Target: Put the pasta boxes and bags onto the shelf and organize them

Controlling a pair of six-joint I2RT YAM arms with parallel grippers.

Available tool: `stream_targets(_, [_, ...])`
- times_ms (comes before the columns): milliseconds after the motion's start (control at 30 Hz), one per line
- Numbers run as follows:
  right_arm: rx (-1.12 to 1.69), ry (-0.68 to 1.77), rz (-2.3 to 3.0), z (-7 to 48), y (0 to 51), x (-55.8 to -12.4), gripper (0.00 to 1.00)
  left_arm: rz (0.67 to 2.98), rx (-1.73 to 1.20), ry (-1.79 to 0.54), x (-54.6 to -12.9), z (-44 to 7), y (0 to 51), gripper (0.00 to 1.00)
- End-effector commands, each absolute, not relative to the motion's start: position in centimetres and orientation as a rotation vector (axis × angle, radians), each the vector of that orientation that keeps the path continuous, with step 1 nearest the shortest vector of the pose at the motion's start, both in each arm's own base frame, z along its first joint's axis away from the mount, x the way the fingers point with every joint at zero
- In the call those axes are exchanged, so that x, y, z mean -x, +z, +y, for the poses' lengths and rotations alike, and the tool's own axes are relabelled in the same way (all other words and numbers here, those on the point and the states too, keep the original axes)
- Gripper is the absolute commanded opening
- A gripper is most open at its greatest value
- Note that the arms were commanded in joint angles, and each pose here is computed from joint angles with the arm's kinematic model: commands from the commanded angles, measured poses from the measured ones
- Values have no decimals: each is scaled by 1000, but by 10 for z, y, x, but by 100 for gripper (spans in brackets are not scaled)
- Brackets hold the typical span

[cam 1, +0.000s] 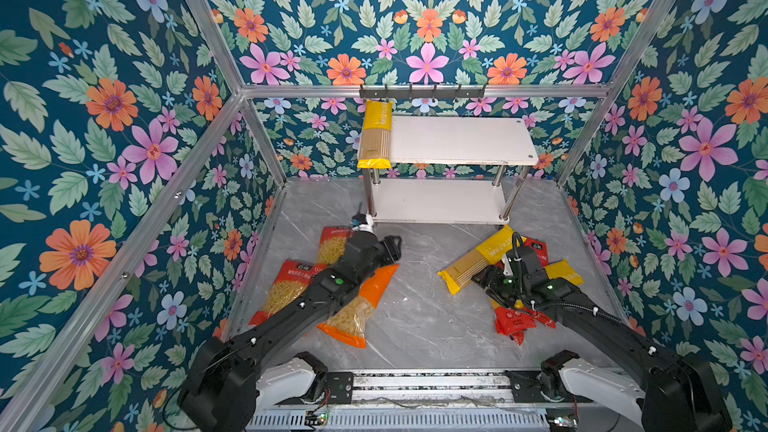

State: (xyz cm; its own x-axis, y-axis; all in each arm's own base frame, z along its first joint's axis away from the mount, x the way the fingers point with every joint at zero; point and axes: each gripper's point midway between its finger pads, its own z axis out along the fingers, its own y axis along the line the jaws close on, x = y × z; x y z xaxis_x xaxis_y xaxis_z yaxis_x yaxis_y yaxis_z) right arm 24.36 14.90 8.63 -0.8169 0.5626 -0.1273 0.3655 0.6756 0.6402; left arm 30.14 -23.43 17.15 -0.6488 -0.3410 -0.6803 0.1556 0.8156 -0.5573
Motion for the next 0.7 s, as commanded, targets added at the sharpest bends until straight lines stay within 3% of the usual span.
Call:
stream_targets(0, [-787,930,2477,145,88,-266,69,2008,66,-745,-305,-267,181,72])
stream_targets(233, [-852,955,2397,154,66,-290,73,2025,-145,-830,-292,-341,158,74])
stream_targets(467, [-964,815,2304,149,48,-308,74,1985,-121,-862,-293,-345,162,73])
stream_targets(667, [-1007,795,2282,155,28,-319,68,1963,-109,-846,-293,-338,168,74])
